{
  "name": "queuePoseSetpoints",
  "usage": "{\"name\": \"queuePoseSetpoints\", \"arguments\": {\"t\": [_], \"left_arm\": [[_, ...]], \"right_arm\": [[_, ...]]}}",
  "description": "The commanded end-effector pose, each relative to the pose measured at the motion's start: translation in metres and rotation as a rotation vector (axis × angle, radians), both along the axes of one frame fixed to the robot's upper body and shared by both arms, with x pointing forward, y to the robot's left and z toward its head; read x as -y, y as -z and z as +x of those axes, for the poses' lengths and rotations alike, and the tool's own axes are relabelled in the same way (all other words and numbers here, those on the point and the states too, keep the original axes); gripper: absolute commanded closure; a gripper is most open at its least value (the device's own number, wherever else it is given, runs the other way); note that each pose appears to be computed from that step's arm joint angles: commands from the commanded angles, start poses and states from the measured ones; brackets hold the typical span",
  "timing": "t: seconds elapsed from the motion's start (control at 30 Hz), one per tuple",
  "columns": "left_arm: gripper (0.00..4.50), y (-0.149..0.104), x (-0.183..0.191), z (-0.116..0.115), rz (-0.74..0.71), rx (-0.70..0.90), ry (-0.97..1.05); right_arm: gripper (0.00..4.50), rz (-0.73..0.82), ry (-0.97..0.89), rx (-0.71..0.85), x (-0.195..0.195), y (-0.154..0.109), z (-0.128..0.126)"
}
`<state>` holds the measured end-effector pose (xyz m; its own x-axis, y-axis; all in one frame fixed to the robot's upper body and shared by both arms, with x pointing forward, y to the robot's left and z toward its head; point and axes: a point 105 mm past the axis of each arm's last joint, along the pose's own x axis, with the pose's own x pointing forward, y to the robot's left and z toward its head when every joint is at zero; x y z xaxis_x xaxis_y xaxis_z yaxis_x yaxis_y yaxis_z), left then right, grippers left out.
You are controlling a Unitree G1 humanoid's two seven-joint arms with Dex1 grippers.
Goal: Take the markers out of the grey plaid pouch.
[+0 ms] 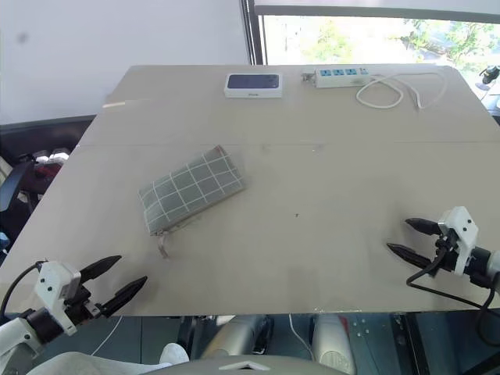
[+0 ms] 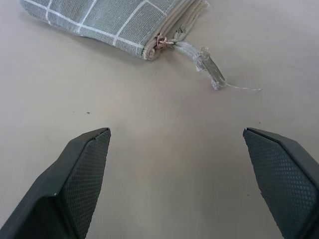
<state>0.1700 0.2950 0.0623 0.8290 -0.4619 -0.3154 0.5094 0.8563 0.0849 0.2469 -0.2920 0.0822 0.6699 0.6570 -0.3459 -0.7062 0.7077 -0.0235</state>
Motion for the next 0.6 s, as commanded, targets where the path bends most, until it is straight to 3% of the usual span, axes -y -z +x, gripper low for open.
{"name": "queuePoseSetpoints", "arguments": {"t": [0.03, 0.6], "left_arm": [[0.09, -0.0055, -0.0041, -0.0004, 0.023, 0.017, 0.005], [0.09, -0.0026, 0.0008, -0.0023, 0.006, -0.001, 0.020]], "right_arm": [[0.00, 0.004, 0.006, 0.051, 0.0023, -0.0112, 0.0007], [0.00, 0.019, -0.021, 0.043, -0.0021, -0.0126, 0.0017]]}}
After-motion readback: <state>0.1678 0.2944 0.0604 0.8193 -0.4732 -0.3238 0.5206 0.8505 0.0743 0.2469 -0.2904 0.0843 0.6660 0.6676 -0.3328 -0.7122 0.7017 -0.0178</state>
